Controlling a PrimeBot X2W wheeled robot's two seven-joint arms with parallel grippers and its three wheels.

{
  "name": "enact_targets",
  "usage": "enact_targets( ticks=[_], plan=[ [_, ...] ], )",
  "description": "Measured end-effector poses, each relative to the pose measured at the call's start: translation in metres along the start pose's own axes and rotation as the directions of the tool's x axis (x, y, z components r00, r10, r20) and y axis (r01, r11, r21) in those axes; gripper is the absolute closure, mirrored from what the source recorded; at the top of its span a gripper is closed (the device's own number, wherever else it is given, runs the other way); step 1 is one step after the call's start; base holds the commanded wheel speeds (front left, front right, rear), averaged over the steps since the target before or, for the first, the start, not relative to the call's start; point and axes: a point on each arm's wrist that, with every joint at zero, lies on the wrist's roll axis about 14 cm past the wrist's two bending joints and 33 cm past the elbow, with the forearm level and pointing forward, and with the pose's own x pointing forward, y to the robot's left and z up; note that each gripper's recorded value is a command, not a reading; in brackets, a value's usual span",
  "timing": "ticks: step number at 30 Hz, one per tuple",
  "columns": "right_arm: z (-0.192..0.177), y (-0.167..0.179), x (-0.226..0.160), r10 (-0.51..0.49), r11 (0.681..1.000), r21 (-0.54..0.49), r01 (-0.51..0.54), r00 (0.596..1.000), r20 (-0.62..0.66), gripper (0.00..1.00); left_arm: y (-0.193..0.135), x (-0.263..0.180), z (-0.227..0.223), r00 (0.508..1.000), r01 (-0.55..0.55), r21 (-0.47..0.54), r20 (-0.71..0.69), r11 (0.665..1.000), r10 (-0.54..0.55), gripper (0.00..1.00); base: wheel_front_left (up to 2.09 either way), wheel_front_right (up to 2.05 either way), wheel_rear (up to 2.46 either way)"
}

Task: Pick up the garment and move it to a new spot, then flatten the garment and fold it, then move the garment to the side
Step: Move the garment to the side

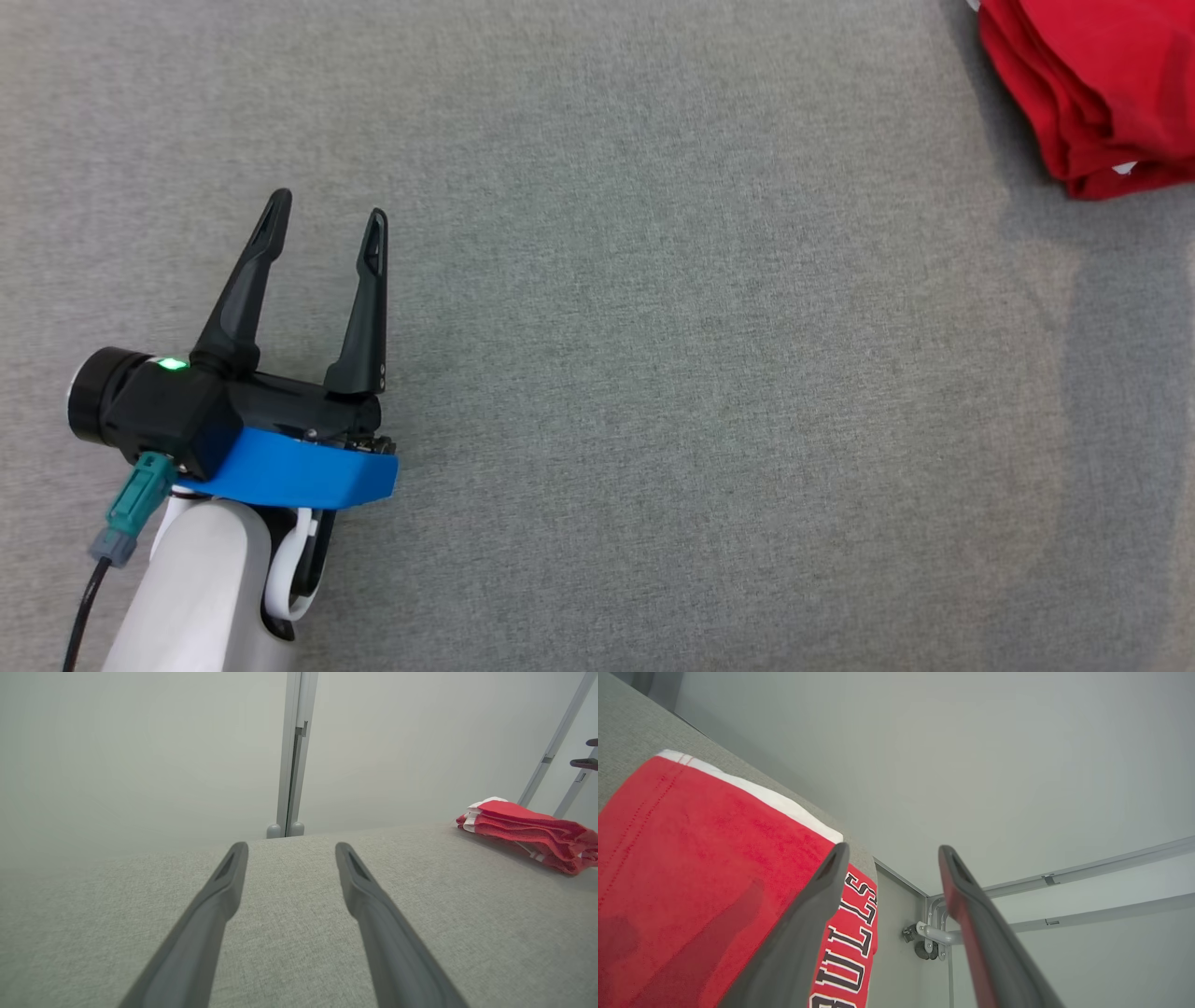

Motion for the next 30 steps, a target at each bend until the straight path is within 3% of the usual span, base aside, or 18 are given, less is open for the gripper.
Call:
enact_targets(
  ticks=[7,12,15,17,20,30],
  plan=[
    [0.026,0.017,-0.017,-0.002,0.992,0.127,-0.013,0.993,0.121,0.0,0.007,-0.015,0.026,0.997,-0.053,0.014,0.054,0.998,0.052,0.0,0.0,0.0,0.0],
    [0.054,0.055,-0.045,0.018,0.961,0.262,-0.09,0.964,0.266,0.0,0.012,-0.04,0.037,0.992,-0.106,0.007,0.066,0.994,0.105,0.0,0.0,0.0,0.0],
    [0.07,0.072,-0.066,0.0,0.924,0.359,-0.13,0.941,0.339,0.0,0.015,-0.057,0.039,0.988,-0.144,-0.002,0.063,0.99,0.144,0.0,0.0,0.0,0.0],
    [0.077,0.097,-0.09,-0.003,0.879,0.442,-0.18,0.924,0.382,0.0,0.018,-0.073,0.044,0.981,-0.182,-0.008,0.074,0.983,0.182,0.0,0.0,0.0,0.0],
    [0.085,0.118,-0.117,0.007,0.848,0.478,-0.23,0.906,0.424,0.0,0.019,-0.091,0.048,0.973,-0.216,-0.017,0.081,0.976,0.216,0.0,0.0,0.0,0.0],
    [0.07,0.136,-0.199,-0.095,0.72,0.653,-0.237,0.897,0.431,0.0,0.026,-0.146,0.055,0.944,-0.311,-0.046,0.099,0.949,0.314,0.0,0.0,0.0,0.0]
  ],
)
